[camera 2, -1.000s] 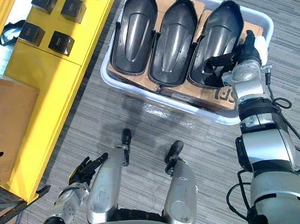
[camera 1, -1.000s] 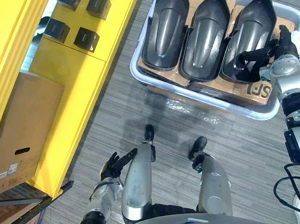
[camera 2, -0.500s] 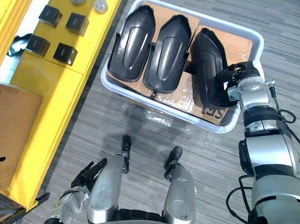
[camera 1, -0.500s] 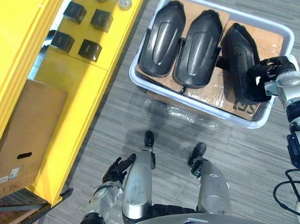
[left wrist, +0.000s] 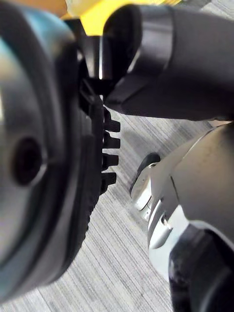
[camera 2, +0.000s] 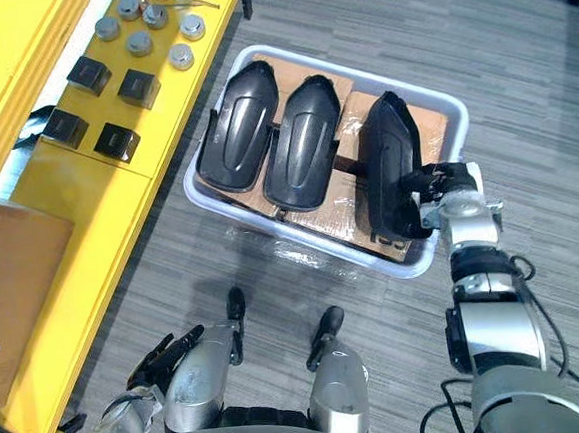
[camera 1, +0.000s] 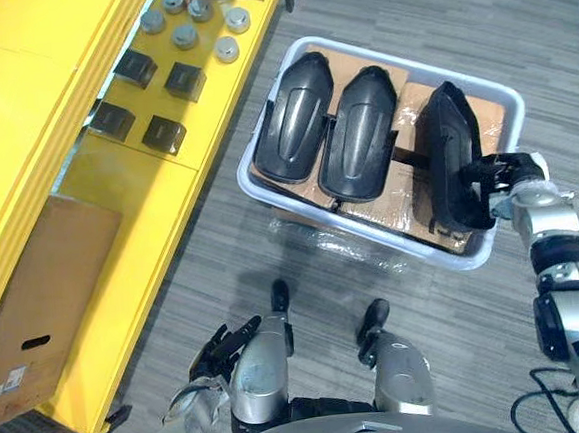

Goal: Walk over and take three plastic housings, then place them on the shelf

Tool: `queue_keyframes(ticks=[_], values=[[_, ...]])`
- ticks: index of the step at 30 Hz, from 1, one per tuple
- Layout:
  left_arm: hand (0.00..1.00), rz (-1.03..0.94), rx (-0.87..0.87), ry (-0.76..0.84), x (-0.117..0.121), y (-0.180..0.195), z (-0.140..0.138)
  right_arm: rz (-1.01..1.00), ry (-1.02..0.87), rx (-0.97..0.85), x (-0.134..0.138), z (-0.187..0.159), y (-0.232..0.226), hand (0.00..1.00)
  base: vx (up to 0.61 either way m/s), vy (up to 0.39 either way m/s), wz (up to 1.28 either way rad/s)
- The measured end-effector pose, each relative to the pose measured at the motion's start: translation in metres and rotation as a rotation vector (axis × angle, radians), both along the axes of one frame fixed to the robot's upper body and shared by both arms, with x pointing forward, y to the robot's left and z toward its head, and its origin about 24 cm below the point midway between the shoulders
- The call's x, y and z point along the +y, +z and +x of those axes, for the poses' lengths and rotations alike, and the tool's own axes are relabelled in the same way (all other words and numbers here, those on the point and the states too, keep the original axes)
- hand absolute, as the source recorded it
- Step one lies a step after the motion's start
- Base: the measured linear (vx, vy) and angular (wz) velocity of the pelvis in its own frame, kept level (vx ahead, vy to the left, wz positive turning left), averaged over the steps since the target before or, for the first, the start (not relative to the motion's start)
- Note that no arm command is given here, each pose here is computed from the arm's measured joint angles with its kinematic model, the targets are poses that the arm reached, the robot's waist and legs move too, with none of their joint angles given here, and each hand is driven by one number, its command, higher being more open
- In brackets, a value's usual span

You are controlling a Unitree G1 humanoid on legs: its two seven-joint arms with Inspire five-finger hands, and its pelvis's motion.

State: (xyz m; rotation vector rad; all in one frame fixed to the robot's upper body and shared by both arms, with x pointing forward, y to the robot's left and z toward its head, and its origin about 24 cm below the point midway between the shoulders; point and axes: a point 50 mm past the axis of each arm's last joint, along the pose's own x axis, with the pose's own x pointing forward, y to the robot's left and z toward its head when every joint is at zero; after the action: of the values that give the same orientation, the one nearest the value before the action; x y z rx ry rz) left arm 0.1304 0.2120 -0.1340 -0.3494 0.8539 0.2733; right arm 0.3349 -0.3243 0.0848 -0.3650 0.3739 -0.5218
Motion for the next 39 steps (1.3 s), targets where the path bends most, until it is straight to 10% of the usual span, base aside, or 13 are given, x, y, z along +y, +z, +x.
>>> queue_keyframes(ticks=[10, 19, 39], values=[[1.00, 0.203, -0.448, 0.174, 0.007, 0.094, 0.060, -0.094, -0.037, -0.347, 0.056, -0.035, -0.001, 0.00, 0.03, -0.006, -0.03], [1.00, 0.122, -0.908, 0.022, -0.028, 0.181, 0.087, -0.289, 0.014, -0.583, 0.071, -0.039, 0.031, 0.00, 0.01, 0.004, -0.02], [1.00, -0.218, -1.002, -0.347, -0.104, 0.201, 0.100, -0.240, 0.468, -0.679, 0.174, -0.040, 0.021, 0.00, -0.01, 0.004, -0.04]])
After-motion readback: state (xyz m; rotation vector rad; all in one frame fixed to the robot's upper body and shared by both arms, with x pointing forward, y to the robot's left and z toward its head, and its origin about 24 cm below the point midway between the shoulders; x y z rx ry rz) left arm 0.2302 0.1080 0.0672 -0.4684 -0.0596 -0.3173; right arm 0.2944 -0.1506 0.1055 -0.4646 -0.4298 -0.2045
